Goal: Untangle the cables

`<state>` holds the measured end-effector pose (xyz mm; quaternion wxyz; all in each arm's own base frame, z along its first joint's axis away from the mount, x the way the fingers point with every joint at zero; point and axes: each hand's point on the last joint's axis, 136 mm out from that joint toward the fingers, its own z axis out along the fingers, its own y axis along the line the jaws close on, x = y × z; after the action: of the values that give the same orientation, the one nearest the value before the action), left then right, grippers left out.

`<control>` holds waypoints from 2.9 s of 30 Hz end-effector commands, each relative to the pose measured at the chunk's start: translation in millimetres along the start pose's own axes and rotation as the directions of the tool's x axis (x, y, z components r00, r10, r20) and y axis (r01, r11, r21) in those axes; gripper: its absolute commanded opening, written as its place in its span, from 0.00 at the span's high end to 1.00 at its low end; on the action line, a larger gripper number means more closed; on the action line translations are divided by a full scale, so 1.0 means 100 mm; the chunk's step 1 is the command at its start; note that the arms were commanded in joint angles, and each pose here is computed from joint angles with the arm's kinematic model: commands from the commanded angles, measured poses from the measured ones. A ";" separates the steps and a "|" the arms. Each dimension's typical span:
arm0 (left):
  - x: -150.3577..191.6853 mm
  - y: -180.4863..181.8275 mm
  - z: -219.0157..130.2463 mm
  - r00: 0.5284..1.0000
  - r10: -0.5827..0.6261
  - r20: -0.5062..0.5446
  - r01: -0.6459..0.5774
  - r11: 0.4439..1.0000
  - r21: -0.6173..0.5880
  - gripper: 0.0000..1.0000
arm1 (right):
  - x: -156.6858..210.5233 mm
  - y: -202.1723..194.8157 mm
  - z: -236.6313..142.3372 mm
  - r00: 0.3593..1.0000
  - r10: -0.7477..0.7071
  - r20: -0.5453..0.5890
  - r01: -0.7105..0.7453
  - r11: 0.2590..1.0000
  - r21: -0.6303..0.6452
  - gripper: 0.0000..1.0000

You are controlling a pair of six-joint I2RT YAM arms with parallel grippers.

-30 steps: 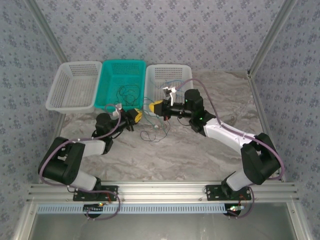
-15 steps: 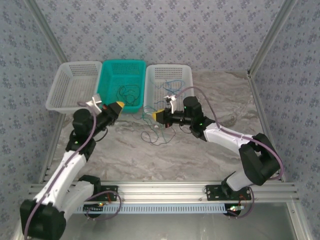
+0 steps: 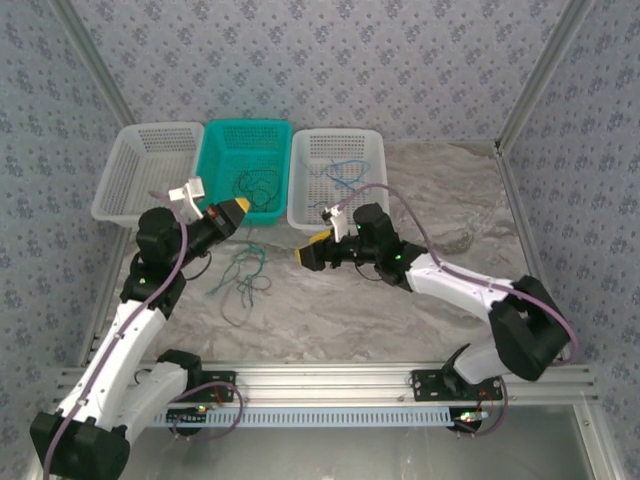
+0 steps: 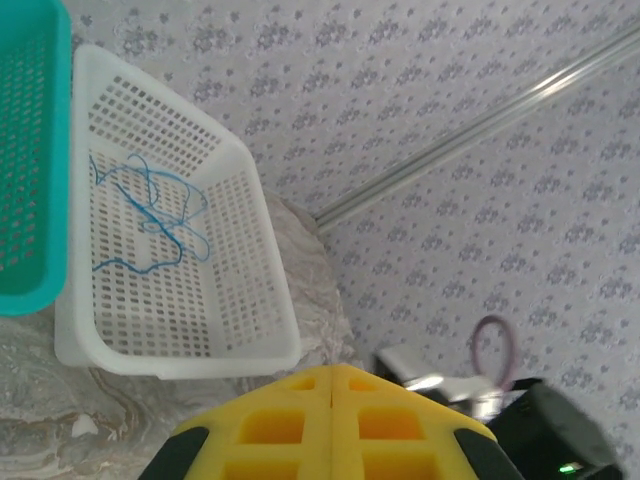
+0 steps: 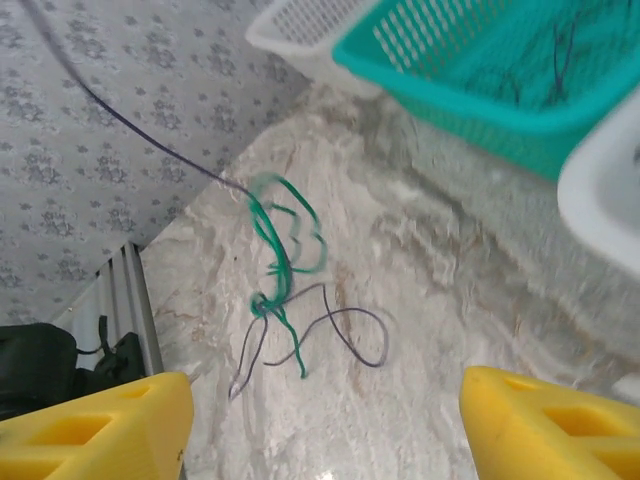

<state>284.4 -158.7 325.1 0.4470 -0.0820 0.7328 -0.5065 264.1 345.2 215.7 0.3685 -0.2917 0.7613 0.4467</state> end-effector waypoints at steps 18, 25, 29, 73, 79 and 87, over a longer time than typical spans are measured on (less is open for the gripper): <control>0.06 -0.24 -0.05 0.996 0.085 -0.006 -0.085 0.995 0.042 1.00 | -0.73 0.85 0.68 0.937 -0.253 0.242 0.312 0.917 -0.248 0.86; 0.01 -0.05 -0.14 0.995 0.087 0.043 -0.084 0.994 -0.075 0.78 | -0.72 1.01 0.46 0.920 -0.285 0.270 0.361 0.885 -0.295 1.00; -0.03 0.43 -0.27 0.997 0.024 0.073 0.000 0.950 -0.313 0.46 | -0.72 1.06 0.30 0.916 -0.315 0.248 0.385 0.865 -0.323 1.00; 1.21 0.29 0.30 0.579 0.804 -0.134 -0.802 0.591 0.085 0.33 | -1.05 1.48 -0.27 0.886 -0.375 0.272 0.464 0.721 -0.515 1.00; 1.07 0.06 0.28 0.588 0.806 -0.067 -0.800 0.592 0.093 0.74 | -1.02 1.50 -0.27 0.891 -0.371 0.262 0.454 0.718 -0.528 1.00; 0.72 0.63 0.09 0.673 0.722 -0.159 -0.732 0.621 -0.282 1.00 | -1.13 1.06 -0.30 0.916 -0.284 0.285 0.381 0.838 -0.391 1.00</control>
<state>255.1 -209.8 227.1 0.5706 0.2387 0.7540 -0.2211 221.9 391.3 359.0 0.4155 -0.4836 0.5188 0.5695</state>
